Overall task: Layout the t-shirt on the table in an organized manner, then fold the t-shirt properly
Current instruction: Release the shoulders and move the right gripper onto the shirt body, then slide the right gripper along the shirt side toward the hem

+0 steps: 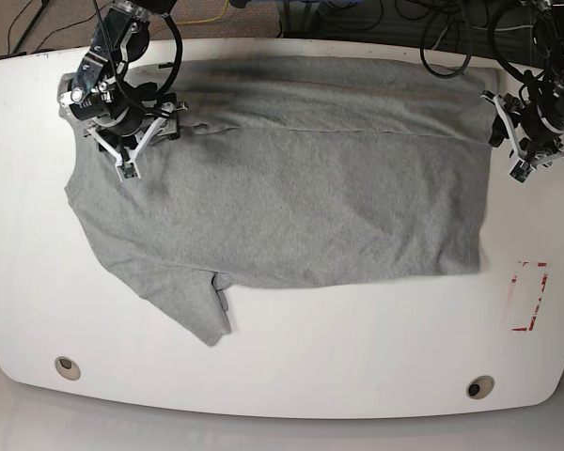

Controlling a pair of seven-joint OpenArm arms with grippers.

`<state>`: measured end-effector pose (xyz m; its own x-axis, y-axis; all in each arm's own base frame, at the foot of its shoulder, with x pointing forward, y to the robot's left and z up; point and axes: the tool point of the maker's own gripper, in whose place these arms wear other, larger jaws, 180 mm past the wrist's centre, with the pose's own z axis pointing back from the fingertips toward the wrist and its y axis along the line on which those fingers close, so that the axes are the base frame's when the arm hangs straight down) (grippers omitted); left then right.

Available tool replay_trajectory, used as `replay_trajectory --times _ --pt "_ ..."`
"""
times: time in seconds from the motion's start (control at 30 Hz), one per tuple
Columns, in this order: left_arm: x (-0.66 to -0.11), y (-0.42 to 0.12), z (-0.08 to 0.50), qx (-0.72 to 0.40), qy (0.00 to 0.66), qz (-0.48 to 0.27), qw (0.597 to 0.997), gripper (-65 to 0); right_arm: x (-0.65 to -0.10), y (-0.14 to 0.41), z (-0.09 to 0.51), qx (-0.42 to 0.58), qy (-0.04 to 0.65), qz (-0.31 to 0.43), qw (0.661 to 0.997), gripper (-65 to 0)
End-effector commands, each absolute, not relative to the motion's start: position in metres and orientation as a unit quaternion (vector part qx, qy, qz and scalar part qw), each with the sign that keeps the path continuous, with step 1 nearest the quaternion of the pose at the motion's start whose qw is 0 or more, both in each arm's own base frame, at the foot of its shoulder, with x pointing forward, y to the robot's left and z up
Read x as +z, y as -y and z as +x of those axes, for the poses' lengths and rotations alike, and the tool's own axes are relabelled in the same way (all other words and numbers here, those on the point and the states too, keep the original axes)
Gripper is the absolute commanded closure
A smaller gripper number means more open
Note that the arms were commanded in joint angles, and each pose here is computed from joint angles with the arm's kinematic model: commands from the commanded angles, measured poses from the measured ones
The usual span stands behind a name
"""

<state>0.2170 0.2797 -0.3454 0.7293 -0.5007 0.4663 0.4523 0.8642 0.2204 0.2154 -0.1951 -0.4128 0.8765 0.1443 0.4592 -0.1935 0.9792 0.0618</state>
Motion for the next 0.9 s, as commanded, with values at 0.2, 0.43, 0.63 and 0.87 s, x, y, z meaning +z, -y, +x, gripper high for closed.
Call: replay_trajectory --times 0.2,0.43,0.63,0.87 --pt "-0.337 -0.283 0.222 -0.261 0.274 0.055 0.924 -23.6 -0.405 0.196 0.224 0.089 0.252 0.051 0.962 -27.1" --pt "-0.337 -0.283 0.222 -0.261 0.274 0.054 0.924 -23.6 -0.404 0.196 0.225 0.090 0.254 0.050 0.962 -4.1" --pt "-0.338 -0.282 0.222 -0.261 0.274 0.053 0.924 -23.6 -0.396 0.198 0.228 0.093 0.265 0.042 0.959 -2.5" --pt "-0.338 -0.282 0.222 -0.261 0.274 0.053 0.924 -23.6 -0.378 0.200 0.235 0.101 0.288 0.025 0.952 -2.5"
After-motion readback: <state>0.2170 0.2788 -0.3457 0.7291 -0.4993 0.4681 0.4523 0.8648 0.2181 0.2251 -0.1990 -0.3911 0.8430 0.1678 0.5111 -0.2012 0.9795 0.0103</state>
